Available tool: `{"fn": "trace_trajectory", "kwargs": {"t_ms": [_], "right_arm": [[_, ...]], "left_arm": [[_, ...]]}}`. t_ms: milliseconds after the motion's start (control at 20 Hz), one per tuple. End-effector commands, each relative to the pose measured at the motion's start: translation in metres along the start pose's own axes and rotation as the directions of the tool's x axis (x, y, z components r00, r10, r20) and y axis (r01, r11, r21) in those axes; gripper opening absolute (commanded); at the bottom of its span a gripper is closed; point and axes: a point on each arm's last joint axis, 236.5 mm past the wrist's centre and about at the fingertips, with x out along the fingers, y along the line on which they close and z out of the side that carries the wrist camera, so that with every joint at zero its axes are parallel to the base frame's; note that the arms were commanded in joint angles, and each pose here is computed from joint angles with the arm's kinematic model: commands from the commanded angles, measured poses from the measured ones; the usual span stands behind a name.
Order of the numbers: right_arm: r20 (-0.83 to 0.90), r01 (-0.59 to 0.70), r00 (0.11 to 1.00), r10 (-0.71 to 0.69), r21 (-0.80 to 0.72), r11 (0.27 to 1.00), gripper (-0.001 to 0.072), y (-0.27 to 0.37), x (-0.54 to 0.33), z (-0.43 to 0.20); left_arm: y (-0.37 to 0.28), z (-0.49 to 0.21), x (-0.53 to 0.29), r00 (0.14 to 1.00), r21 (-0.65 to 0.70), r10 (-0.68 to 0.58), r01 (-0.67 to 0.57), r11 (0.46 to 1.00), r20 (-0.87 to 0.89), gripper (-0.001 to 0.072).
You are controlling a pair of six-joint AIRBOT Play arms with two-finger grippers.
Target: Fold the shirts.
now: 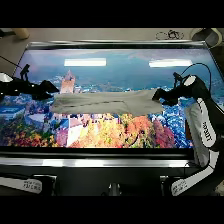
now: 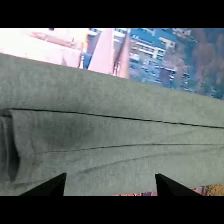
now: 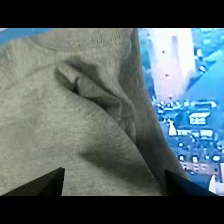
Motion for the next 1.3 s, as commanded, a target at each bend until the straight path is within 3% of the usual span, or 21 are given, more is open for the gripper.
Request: {"fn": "trace_trajectory", "kwargs": {"t_ms": [0, 50, 100, 150, 200, 250, 300, 400, 500, 800, 950, 1050, 1250], "right_arm": [[-0.094, -0.057, 0.994, 0.059, 0.019, 0.998, 0.0701, 0.021, 0.024, -0.022], [-0.102, -0.057, 0.993, 0.061, 0.039, 0.998, 0.0599, 0.026, 0.027, -0.024], [-0.108, -0.067, 0.992, 0.071, 0.040, 0.997, 0.0283, 0.034, 0.028, -0.027], [-0.110, -0.090, 0.989, 0.095, 0.048, 0.995, 0.0022, 0.041, 0.025, -0.028], [-0.104, -0.110, 0.988, 0.115, 0.047, 0.993, 0.0026, 0.048, 0.016, -0.027], [-0.073, -0.125, 0.989, 0.127, 0.032, 0.992, 0.0025, 0.056, 0.001, -0.022], [-0.028, -0.135, 0.990, 0.135, 0.001, 0.991, 0.0025, 0.068, -0.021, -0.015], [0.061, -0.167, 0.983, 0.171, -0.071, 0.983, 0.0024, 0.098, -0.072, -0.009], [0.116, -0.203, 0.969, 0.219, -0.139, 0.969, 0.0025, 0.133, -0.127, -0.021], [0.190, -0.228, 0.942, 0.279, -0.250, 0.941, 0.0026, 0.182, -0.241, -0.087], [0.224, -0.228, 0.931, 0.288, -0.258, 0.939, 0.0026, 0.188, -0.262, -0.099], [0.227, -0.232, 0.931, 0.286, -0.237, 0.944, 0.0026, 0.187, -0.257, -0.093], [0.193, -0.304, 0.920, 0.342, -0.202, 0.931, 0.0026, 0.207, -0.211, -0.065]], "left_arm": [[-0.047, -0.014, -0.010, 0.999, 0.112, -0.031, 0.032, 0.993, -0.012, 0.0655], [-0.059, -0.020, -0.006, 0.999, 0.137, -0.039, 0.042, 0.990, -0.025, 0.0654], [-0.069, -0.026, 0.000, 0.998, 0.158, -0.044, 0.051, 0.986, -0.043, 0.0625], [-0.080, -0.035, 0.008, 0.996, 0.180, -0.050, 0.061, 0.982, -0.067, 0.0543], [-0.091, -0.044, 0.020, 0.994, 0.203, -0.054, 0.073, 0.977, -0.096, 0.0345], [-0.102, -0.054, 0.033, 0.991, 0.224, -0.057, 0.084, 0.971, -0.124, 0.0100], [-0.114, -0.064, 0.048, 0.988, 0.246, -0.059, 0.094, 0.965, -0.146, 0.0028], [-0.143, -0.087, 0.091, 0.980, 0.276, -0.079, 0.128, 0.953, -0.180, 0.0028], [-0.178, -0.120, 0.135, 0.961, 0.224, -0.145, 0.199, 0.954, -0.235, 0.0028], [-0.282, -0.221, 0.229, 0.852, -0.096, -0.417, 0.408, 0.908, -0.318, 0.0027], [-0.314, -0.253, 0.250, 0.802, -0.164, -0.513, 0.486, 0.858, -0.307, 0.0027], [-0.314, -0.239, 0.246, 0.801, -0.118, -0.527, 0.516, 0.848, -0.283, 0.0025], [-0.282, -0.130, 0.168, 0.888, 0.166, -0.443, 0.458, 0.873, -0.122, 0.0024]]}}
